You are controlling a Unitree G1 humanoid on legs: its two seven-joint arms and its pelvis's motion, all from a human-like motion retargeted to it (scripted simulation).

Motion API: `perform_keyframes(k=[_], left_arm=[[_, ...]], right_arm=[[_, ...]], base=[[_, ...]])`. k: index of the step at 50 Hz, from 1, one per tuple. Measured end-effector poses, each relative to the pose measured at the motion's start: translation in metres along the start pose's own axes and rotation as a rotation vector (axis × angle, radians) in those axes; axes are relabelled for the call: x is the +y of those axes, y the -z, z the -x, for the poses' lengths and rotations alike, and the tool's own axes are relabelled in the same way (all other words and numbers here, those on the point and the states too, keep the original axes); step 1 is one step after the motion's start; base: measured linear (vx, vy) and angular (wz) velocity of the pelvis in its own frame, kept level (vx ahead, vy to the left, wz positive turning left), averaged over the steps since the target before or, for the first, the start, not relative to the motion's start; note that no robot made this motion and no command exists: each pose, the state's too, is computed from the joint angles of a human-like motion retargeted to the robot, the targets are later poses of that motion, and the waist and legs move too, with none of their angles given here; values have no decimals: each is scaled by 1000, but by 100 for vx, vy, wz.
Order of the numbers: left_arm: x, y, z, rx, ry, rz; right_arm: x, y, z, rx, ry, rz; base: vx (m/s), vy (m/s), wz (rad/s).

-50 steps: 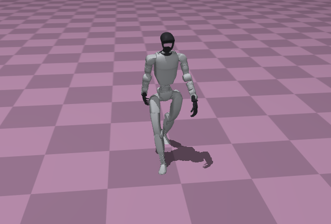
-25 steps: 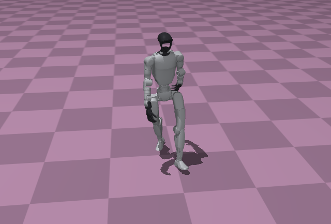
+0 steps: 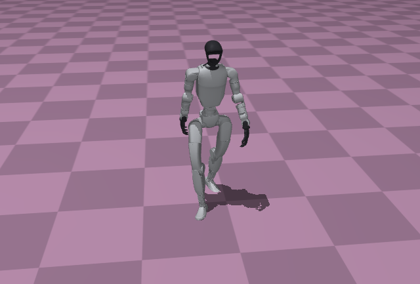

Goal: Walk run

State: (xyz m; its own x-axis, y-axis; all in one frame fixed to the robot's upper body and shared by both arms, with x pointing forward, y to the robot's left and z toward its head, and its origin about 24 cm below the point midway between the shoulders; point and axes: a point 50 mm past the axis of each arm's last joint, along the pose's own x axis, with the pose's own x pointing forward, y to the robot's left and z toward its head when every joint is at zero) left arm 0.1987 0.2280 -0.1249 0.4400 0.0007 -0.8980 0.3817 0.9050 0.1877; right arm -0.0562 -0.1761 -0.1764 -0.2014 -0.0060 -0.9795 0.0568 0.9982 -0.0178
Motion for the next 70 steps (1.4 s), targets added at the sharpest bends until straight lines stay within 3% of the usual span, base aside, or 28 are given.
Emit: perform_keyframes(k=[5, 11, 16, 22, 28, 32, 35, 42, 51, 60, 64, 70], left_arm=[[14, -31, 5, -108, -2, -135], [-33, 49, 2, 87, 60, -161], [-75, 138, 24, 483, 210, -148], [-106, 214, 73, 829, 375, -56], [-134, 253, 109, 996, 387, 125], [-139, 255, 115, 1032, 447, 138], [-134, 252, 110, 1014, 448, 94], [-112, 213, 71, 811, 328, 44], [-15, 79, 9, 340, 20, -108], [45, -43, 13, -110, -148, -220], [20, -21, 6, -108, -115, -157], [-57, 102, 10, 278, 70, -65]], right_arm=[[-1, 22, 2, 114, -95, -7], [-4, 10, 3, 107, -67, -57], [-8, -42, 7, -64, -50, -64], [-24, -131, 32, -306, 97, 125], [-38, -212, 77, -609, 147, 267], [-36, -234, 94, -727, 152, 249], [-25, -222, 83, -703, 105, 230], [-12, -124, 27, -324, 147, 275], [-17, -29, 5, -14, 143, 185], [-5, 52, 6, 314, -48, 89], [0, 57, 6, 326, -78, 37], [6, 23, 4, 221, -102, 9]], base=[[103, -35, 54], [128, -38, 27], [113, -40, -1], [82, -27, -44], [101, -17, -64], [120, -8, -29], [114, -6, -22], [112, -2, -42], [105, -5, 73], [90, -28, 80], [115, -32, 16], [119, -37, 15]])
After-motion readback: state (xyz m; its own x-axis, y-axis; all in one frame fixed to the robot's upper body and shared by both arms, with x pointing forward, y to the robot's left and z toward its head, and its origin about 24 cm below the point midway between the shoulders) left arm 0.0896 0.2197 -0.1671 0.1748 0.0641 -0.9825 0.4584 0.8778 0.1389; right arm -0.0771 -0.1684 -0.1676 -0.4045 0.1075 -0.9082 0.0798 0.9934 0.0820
